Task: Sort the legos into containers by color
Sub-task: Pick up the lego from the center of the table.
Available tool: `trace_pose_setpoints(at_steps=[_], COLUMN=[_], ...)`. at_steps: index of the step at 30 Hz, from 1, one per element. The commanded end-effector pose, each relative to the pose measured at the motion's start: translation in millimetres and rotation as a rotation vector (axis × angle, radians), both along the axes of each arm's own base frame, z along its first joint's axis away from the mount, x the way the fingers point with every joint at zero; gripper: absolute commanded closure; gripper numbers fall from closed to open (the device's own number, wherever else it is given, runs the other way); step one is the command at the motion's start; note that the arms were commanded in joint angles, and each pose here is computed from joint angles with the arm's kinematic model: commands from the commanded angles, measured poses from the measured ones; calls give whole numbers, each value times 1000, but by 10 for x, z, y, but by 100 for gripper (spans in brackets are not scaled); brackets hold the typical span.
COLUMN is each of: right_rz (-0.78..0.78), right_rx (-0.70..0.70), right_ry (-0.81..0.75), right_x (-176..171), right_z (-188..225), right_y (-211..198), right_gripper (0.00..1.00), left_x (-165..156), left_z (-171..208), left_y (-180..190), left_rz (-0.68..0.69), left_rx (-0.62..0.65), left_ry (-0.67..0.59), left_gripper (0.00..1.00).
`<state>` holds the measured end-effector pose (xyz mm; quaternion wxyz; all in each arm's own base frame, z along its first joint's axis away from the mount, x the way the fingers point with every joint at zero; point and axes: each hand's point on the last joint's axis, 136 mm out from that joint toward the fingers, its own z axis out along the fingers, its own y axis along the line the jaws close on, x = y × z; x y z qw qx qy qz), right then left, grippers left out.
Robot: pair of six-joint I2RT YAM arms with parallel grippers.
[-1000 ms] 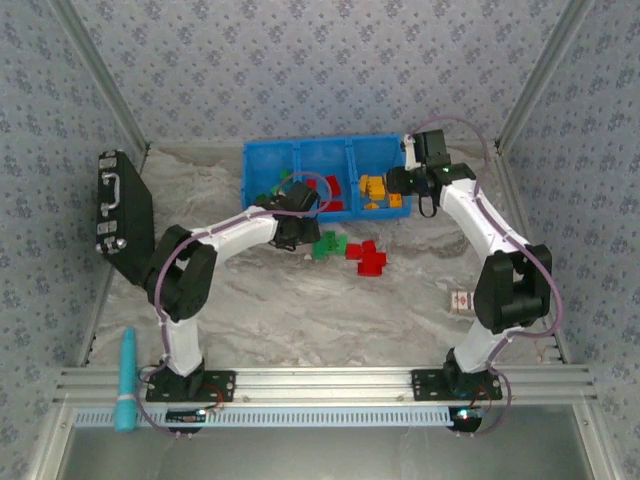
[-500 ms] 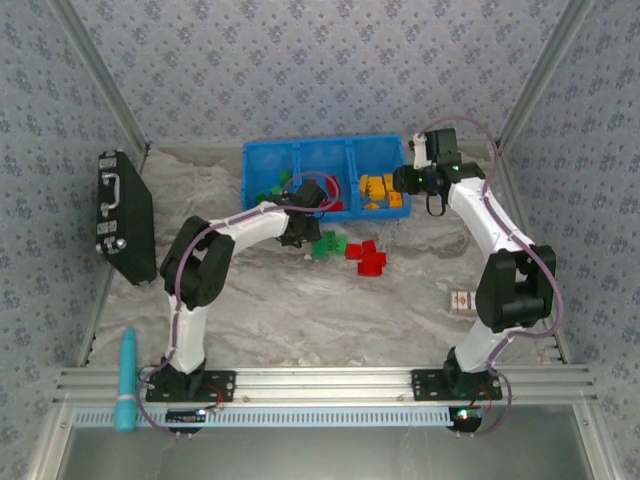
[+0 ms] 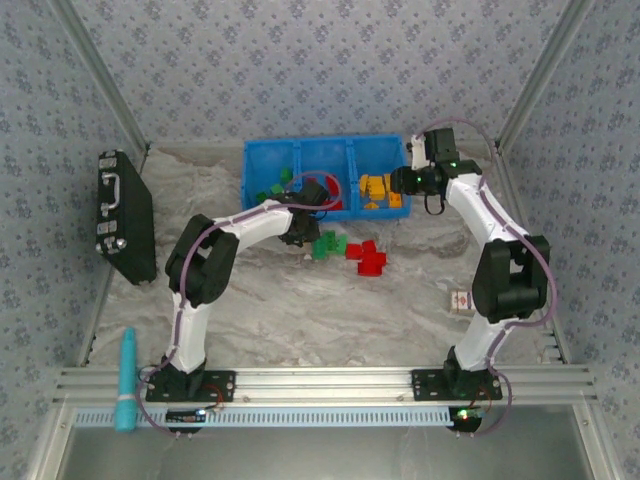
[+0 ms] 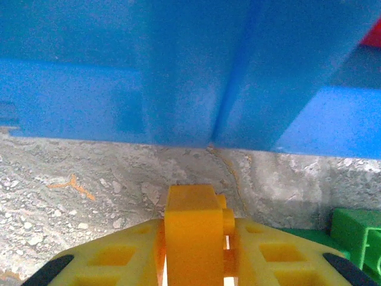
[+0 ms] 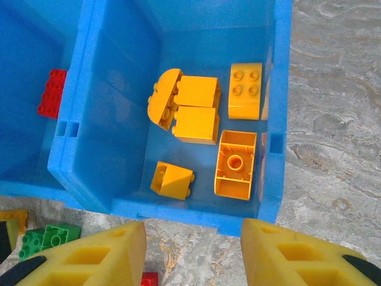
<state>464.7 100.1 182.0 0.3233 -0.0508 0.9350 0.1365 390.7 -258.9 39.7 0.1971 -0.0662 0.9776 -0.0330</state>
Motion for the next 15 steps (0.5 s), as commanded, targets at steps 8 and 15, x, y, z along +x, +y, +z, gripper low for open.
trace_pose_setpoints(at_steps=[8, 15], right_rz=[19, 16], right_rx=[33, 23], right_ry=[-13, -12], right_x=[40, -12], right_z=[119, 136], right_y=[18, 5], right_gripper=[52, 52], left_x=[-411, -591], left_z=[13, 473], left_y=[200, 1], left_rz=[-29, -97], left_rx=[86, 70], left_ry=[88, 29], left_gripper=[71, 72])
